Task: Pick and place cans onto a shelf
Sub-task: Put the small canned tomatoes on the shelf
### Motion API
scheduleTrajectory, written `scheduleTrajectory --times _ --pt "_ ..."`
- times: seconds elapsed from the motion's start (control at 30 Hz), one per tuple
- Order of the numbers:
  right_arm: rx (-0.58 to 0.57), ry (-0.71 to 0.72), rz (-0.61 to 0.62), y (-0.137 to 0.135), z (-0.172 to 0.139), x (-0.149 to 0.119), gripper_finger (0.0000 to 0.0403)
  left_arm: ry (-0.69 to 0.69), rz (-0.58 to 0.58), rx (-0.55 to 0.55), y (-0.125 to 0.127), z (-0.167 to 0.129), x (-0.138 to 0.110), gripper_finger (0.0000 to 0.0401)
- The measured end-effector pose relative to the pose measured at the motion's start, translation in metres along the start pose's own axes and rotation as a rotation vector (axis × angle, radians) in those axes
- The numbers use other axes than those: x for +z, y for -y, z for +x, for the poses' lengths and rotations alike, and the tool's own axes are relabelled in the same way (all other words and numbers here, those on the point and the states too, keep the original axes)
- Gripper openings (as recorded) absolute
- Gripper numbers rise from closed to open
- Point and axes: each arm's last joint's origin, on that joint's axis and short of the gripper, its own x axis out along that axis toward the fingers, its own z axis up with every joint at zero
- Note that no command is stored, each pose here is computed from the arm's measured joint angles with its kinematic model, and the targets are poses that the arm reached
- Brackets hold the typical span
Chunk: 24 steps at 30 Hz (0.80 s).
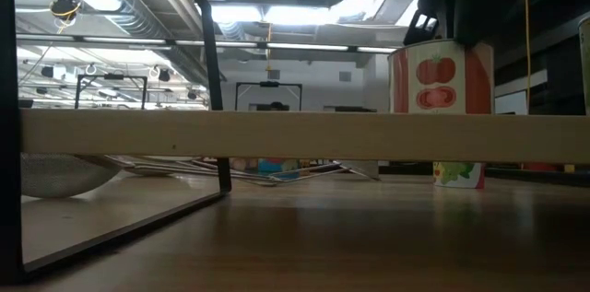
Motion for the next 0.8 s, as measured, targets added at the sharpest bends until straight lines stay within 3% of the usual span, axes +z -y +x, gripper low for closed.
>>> scheduleTrajectory --times 0.8 --pt "0.000 0.001 -0.055 0.0004 0.0001 0.0003 0.0055 0.000 0.000 0.000 0.0000 0.0000 0.0000 0.0069"
